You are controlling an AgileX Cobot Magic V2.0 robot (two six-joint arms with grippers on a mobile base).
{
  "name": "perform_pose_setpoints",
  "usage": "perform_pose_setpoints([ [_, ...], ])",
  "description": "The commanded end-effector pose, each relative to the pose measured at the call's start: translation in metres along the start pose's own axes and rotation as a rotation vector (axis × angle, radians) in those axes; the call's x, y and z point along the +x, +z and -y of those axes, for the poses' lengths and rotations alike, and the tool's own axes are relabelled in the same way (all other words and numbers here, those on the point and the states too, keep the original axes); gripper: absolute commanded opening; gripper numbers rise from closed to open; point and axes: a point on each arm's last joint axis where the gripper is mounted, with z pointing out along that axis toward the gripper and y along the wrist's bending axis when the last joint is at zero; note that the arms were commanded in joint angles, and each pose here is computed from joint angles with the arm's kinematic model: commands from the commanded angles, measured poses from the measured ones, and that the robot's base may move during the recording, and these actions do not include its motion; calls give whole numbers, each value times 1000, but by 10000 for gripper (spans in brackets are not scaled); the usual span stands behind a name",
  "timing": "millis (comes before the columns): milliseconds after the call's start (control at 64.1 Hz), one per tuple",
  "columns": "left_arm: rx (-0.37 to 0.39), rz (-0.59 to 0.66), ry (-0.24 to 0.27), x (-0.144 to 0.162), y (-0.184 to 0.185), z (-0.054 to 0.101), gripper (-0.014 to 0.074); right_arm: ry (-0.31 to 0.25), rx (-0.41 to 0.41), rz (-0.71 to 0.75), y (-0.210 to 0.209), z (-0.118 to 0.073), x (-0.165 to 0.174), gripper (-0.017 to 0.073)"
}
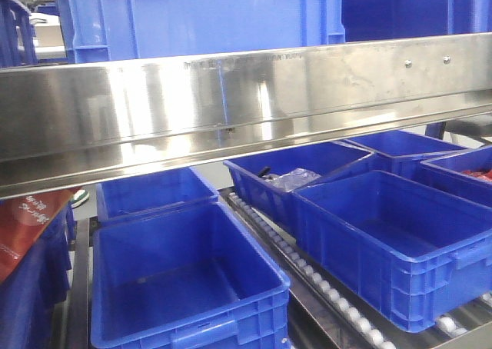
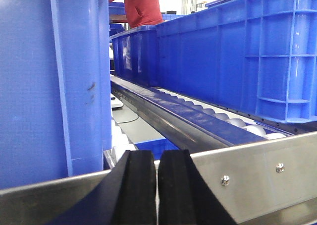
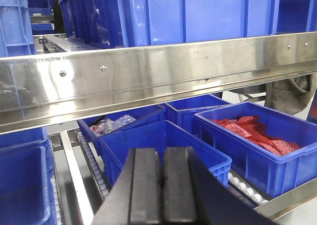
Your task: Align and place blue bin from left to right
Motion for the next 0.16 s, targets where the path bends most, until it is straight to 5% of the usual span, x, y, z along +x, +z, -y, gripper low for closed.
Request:
perform_pose_setpoints([
  [0,-2,21,-6,-2,0,0,13,-11,7,28,0,0,-2,-79],
  [140,-2,21,-6,-2,0,0,13,-11,7,28,0,0,-2,-79],
])
